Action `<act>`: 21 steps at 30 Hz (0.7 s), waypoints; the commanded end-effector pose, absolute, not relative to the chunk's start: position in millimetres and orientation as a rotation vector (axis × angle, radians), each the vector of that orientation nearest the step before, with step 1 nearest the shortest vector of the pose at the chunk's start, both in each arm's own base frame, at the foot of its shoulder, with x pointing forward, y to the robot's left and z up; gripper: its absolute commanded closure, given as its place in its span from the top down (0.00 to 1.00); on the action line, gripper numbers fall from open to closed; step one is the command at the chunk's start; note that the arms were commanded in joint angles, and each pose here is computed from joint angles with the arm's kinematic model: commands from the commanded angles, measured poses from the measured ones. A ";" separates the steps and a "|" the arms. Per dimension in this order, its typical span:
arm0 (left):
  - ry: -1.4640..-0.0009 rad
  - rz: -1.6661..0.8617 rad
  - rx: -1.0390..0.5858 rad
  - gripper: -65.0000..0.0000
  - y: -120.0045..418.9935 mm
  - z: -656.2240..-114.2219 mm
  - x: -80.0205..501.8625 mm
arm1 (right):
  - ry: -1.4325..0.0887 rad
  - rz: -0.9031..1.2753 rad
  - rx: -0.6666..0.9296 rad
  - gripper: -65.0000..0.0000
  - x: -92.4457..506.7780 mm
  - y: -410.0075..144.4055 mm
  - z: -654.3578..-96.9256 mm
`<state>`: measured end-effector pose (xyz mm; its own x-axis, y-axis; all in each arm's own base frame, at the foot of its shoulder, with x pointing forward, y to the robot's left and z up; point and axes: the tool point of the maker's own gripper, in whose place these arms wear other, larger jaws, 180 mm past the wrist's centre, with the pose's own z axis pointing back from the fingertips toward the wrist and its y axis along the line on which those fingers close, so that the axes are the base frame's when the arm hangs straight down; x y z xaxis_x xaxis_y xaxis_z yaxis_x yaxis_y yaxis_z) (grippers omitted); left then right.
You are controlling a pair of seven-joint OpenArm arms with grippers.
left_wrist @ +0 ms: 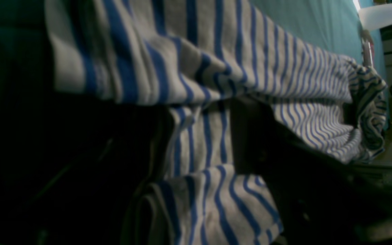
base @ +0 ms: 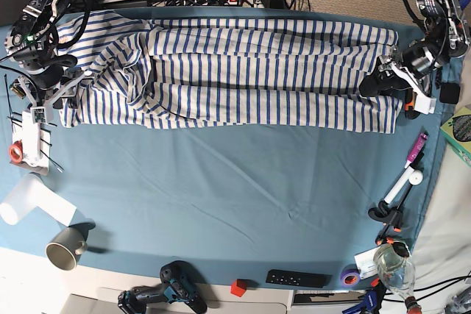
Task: Fold the T-shirt properly
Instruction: 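Grasp and tuck the loose fabric at the shirt's end with the left gripper, then lift the strip's end with the left gripper and fold it toward the right gripper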
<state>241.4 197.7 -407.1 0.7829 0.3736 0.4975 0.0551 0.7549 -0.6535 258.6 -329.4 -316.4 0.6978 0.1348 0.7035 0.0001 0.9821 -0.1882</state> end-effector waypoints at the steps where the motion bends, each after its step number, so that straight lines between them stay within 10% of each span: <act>1: -0.470 0.183 -0.671 0.53 186.5 -438.8 207.9 | -0.848 0.089 -0.198 0.36 267.0 -332.3 -300.9; 5: -0.477 0.185 -0.670 0.51 186.8 -438.4 209.1 | -0.849 0.089 -0.198 0.36 267.1 -332.3 -300.8; 13: -0.494 0.159 -0.676 0.02 185.5 -436.3 210.4 | -0.848 0.089 -0.198 0.36 267.0 -332.4 -300.8; 21: -0.525 0.167 -0.676 0.00 186.8 -433.0 217.0 | -0.848 0.089 -0.199 0.36 266.9 -332.5 -301.0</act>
<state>237.9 197.3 -411.7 0.7971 0.3185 0.5130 0.0844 0.7825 -0.6169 258.5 -329.4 -316.5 0.6980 0.1348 0.7033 0.0000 0.9821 -0.1882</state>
